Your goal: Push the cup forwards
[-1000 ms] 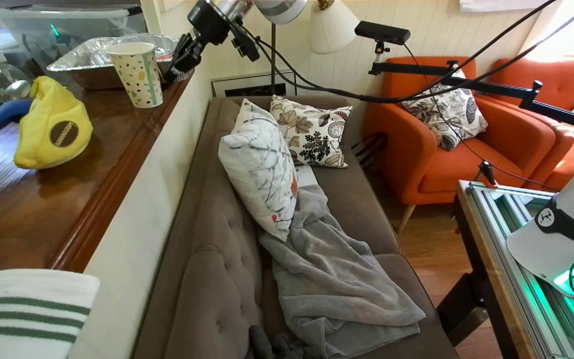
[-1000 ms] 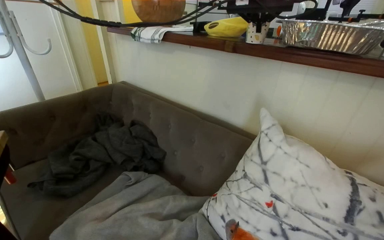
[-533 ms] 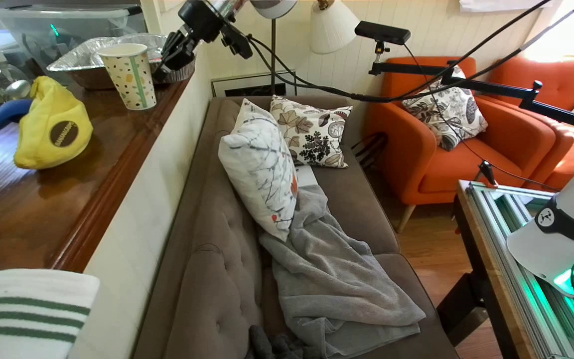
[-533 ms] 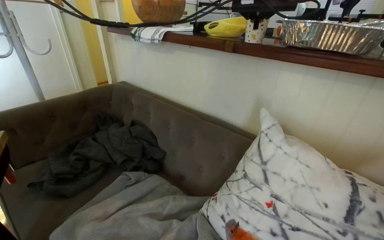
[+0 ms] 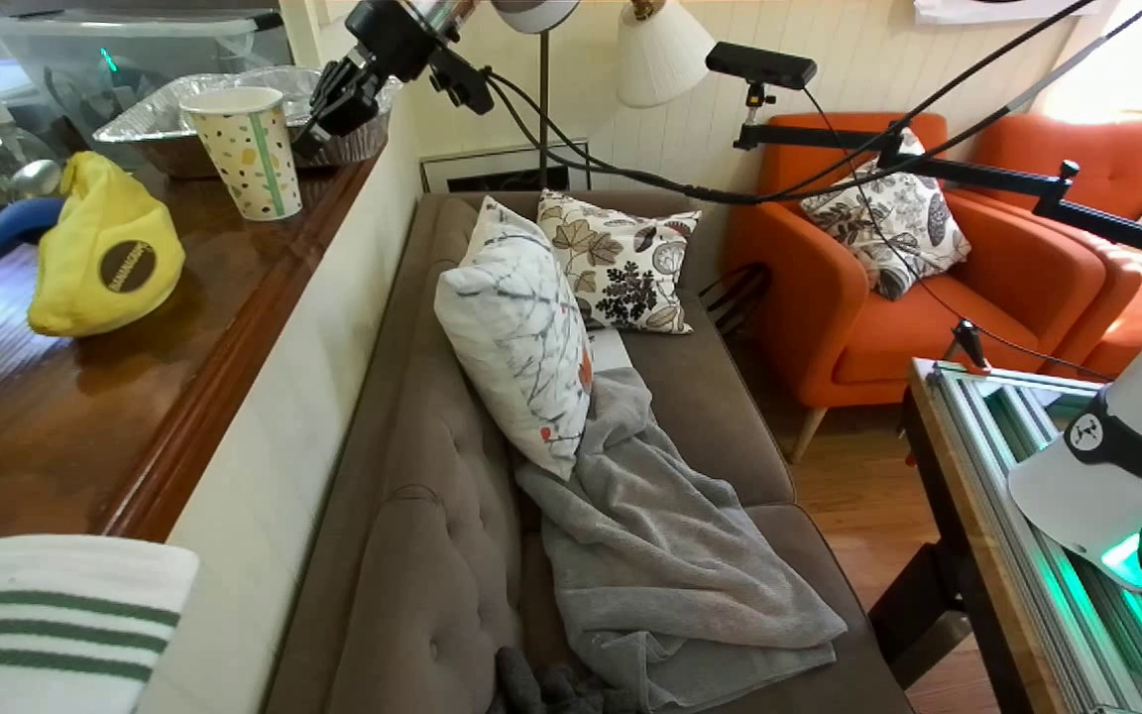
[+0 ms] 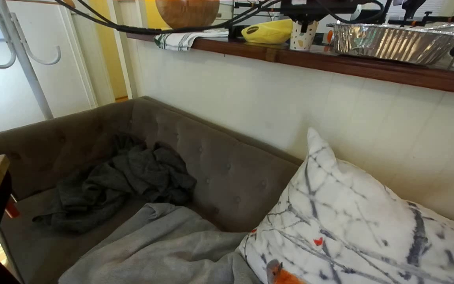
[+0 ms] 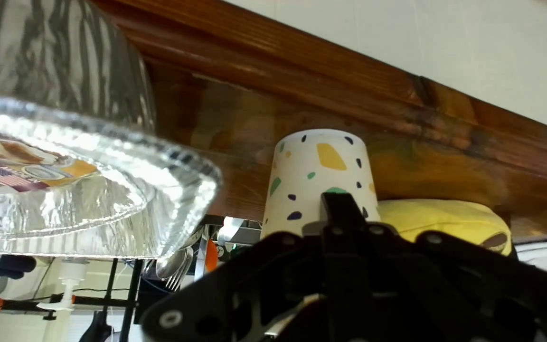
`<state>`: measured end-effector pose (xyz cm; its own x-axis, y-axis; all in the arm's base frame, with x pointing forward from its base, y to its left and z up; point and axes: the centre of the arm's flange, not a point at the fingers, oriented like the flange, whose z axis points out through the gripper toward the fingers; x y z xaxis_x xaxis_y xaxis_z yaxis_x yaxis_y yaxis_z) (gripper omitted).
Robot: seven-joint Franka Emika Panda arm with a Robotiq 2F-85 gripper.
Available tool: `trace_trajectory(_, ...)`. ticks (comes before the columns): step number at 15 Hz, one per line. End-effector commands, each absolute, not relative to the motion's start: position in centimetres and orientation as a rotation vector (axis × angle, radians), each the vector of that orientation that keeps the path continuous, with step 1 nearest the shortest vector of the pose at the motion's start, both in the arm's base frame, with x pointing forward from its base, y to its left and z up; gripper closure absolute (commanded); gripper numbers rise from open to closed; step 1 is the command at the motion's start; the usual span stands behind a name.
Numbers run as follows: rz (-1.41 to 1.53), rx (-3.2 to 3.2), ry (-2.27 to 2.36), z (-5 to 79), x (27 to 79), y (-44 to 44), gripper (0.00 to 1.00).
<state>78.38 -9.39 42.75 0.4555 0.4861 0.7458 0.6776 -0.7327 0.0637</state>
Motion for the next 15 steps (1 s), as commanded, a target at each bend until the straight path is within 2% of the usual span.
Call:
trace_trajectory(1,-1.161,-2.404,-1.02,42.4,80.6,-9.5,1.0)
trace_trajectory(15,-1.203,-2.373,-1.038,42.1,83.3,-8.6,1.0)
